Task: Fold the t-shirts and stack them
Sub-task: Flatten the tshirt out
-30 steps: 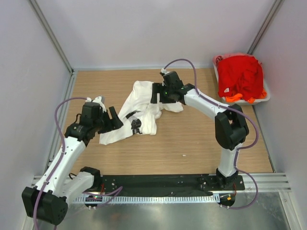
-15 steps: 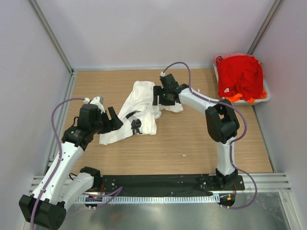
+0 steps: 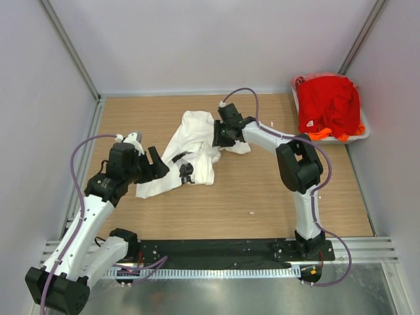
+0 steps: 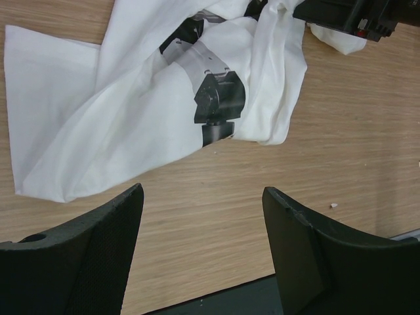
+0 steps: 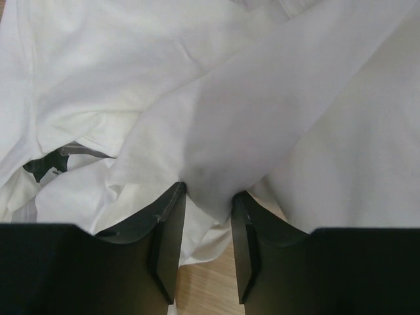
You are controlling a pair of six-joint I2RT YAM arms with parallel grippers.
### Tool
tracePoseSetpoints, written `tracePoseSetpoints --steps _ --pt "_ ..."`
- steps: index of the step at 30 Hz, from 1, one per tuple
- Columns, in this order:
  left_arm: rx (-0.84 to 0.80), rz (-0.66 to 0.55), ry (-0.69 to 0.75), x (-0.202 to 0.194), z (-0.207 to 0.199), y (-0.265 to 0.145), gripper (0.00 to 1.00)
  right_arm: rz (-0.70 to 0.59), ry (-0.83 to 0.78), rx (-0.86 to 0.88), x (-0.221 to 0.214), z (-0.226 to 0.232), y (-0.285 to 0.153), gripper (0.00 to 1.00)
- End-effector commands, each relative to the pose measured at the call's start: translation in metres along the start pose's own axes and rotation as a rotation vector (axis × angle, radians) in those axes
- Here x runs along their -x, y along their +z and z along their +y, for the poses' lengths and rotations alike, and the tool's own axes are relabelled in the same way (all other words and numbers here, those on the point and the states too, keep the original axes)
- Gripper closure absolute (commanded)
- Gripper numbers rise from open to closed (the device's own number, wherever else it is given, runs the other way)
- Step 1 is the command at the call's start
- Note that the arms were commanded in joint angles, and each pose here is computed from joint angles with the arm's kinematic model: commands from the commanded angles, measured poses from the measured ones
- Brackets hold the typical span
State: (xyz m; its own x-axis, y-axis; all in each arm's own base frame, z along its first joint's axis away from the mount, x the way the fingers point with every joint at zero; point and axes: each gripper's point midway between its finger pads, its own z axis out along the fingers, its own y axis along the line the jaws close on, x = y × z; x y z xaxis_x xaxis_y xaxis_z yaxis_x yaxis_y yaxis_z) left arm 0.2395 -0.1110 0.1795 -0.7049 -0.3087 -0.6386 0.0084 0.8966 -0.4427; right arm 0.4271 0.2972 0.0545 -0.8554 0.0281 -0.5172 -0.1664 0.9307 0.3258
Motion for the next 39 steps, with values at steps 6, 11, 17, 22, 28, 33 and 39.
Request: tracePoseSetpoints --steps 6,11,17,22,28,33,39 --pt "0.000 -0.020 0.002 0.002 0.000 -0.002 0.26 -0.105 -0.010 0.065 0.036 0.020 -0.031 0.97" --pt "-0.001 -0.022 0.005 0.002 -0.001 -0.002 0.26 -0.159 -0.046 0.092 0.062 0.037 -0.084 0.99" --pt "-0.002 -0.020 0.013 0.001 -0.002 -0.002 0.27 -0.377 -0.098 0.126 0.128 0.067 -0.231 0.99" --pt "0.002 -0.026 0.019 0.002 -0.002 -0.003 0.29 -0.673 -0.090 0.187 0.152 0.076 -0.399 0.99" --pt "-0.008 0.007 0.037 -0.002 -0.008 0.003 0.30 -0.603 -0.074 0.026 0.096 0.023 -0.395 0.99" --pt "-0.035 0.075 0.103 -0.025 -0.034 0.015 0.30 -0.392 -0.066 0.057 0.034 0.009 -0.322 0.99" --pt "-0.110 0.105 0.100 -0.046 -0.073 0.048 0.27 -0.350 -0.133 0.209 0.027 0.038 -0.334 0.99"
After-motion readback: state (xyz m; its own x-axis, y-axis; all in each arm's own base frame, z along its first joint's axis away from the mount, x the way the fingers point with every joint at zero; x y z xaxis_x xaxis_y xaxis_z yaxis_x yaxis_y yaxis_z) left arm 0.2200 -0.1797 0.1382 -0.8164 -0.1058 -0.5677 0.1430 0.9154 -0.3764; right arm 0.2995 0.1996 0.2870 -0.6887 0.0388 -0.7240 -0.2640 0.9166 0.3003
